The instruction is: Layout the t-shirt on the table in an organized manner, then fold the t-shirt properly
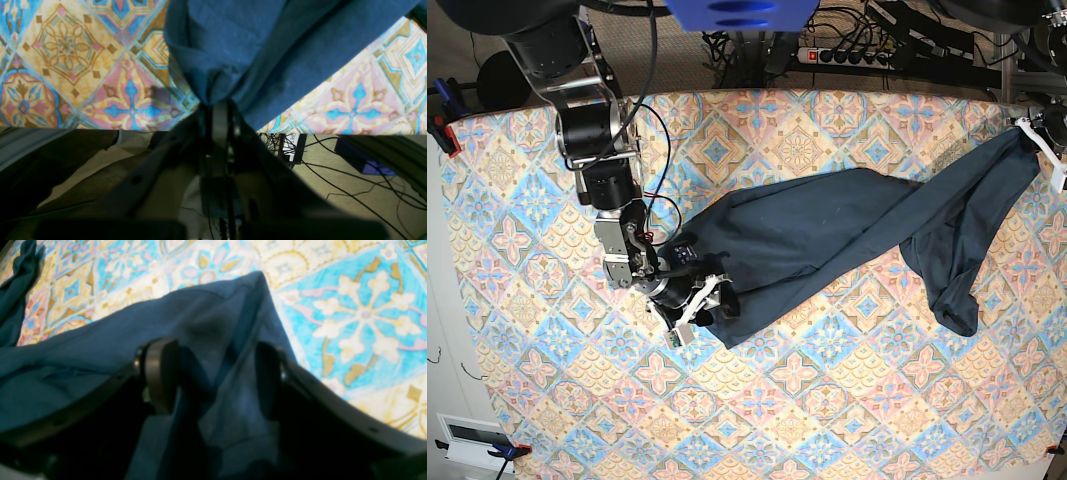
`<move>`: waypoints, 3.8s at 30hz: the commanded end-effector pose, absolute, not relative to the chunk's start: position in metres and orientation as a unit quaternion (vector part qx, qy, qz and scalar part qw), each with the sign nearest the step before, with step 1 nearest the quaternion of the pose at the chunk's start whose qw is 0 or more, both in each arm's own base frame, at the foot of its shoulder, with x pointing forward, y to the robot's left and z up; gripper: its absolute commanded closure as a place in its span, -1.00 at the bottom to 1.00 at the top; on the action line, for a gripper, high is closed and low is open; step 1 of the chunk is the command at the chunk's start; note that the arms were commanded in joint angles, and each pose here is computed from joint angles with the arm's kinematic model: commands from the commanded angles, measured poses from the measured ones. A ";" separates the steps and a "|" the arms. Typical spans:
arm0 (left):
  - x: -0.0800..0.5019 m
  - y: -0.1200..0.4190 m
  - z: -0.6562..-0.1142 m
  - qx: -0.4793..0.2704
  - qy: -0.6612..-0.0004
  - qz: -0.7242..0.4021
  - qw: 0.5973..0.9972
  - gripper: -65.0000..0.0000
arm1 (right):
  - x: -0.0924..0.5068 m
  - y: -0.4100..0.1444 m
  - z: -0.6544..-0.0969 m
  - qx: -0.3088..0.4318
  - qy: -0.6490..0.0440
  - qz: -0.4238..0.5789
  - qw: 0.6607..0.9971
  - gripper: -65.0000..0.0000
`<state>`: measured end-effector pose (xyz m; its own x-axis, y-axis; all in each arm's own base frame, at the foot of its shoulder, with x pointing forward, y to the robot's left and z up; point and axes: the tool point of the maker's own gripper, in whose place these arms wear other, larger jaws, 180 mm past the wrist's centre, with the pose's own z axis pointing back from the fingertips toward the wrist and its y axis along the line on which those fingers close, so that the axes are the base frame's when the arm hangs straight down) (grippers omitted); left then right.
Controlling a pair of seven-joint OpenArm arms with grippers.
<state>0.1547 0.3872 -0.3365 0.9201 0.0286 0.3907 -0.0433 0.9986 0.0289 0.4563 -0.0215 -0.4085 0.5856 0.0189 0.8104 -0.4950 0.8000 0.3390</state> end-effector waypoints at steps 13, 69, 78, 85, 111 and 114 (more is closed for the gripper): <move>0.168 0.393 -0.322 0.031 -0.228 0.008 0.973 1.00 | 0.474 -0.017 -0.382 0.287 -0.460 0.153 0.826 0.98; 0.197 0.388 -0.310 0.021 -0.274 0.018 0.961 1.00 | 0.425 -0.065 -0.367 0.264 -0.450 0.189 0.832 0.22; 0.198 0.388 -0.309 0.021 -0.278 0.018 0.960 1.00 | 0.412 -0.068 -0.384 0.250 -0.396 0.207 0.859 0.99; 0.230 0.383 -0.292 0.010 -0.333 0.031 0.942 1.00 | 0.429 -0.101 -0.354 0.230 -0.443 0.166 0.850 0.99; 0.473 0.308 -0.055 -0.219 -0.665 0.115 0.704 1.00 | 0.552 -0.191 0.009 0.216 -0.724 0.143 0.639 0.99; 0.488 0.308 -0.021 -0.246 -0.687 0.119 0.673 1.00 | 0.555 -0.204 0.046 0.210 -0.741 0.139 0.623 0.99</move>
